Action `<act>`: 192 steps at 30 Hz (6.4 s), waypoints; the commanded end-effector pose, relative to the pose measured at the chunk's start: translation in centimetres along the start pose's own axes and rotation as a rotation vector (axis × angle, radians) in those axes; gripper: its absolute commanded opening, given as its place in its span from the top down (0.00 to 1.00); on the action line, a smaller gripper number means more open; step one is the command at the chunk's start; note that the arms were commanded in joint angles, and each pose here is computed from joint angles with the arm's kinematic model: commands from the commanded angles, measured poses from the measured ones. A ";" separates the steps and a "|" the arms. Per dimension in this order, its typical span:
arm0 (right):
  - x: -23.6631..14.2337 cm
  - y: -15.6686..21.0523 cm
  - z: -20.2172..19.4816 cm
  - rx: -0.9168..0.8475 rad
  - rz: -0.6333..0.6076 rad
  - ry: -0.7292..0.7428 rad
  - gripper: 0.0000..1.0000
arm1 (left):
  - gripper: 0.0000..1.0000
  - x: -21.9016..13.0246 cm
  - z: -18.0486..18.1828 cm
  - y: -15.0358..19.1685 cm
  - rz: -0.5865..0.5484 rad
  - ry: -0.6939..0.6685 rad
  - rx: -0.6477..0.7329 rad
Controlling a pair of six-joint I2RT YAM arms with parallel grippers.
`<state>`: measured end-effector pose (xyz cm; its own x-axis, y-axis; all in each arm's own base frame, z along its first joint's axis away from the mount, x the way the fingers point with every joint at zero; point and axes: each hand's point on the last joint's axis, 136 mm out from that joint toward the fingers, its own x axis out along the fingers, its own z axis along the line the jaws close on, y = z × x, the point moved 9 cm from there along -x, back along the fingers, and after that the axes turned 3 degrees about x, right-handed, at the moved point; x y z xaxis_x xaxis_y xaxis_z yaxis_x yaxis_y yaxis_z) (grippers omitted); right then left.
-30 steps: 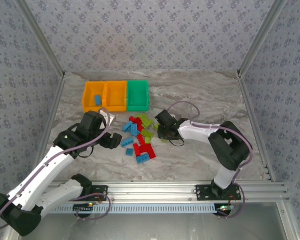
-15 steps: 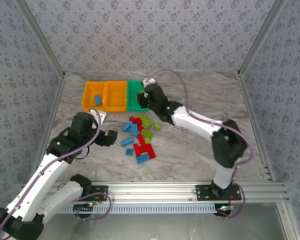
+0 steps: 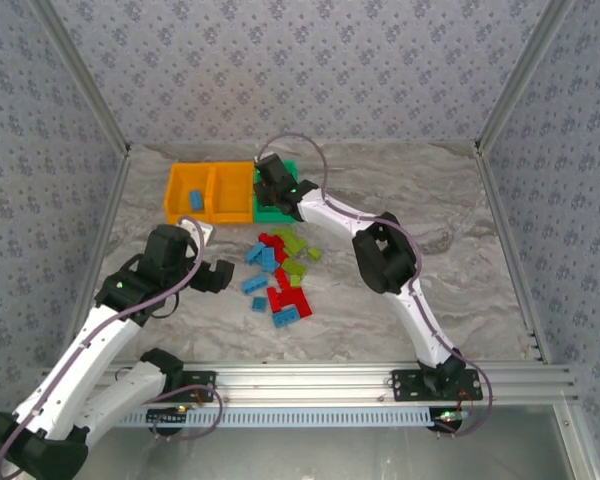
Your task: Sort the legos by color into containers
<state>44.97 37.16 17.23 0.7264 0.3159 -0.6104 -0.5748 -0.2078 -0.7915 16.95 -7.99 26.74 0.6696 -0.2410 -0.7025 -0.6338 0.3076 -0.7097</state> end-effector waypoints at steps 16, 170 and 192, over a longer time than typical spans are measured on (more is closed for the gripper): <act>-21.9 2.4 -3.8 0.059 0.014 -0.221 0.32 | 0.01 0.2 -1.7 -3.2 -0.044 0.133 -0.172; 0.8 -0.1 -1.4 0.042 0.083 -0.089 0.66 | 0.01 -0.4 -3.0 -1.3 -0.008 -0.192 0.360; -25.0 -0.9 -4.9 0.007 0.004 -0.243 0.33 | 0.13 9.1 -8.1 -5.4 0.102 -0.075 -0.225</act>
<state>32.62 26.55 33.03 0.6450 0.5050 -0.5735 -0.5677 -0.1857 -0.8020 21.41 -17.92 23.50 0.6052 -0.1447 -0.7828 -0.7507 0.2236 -0.6216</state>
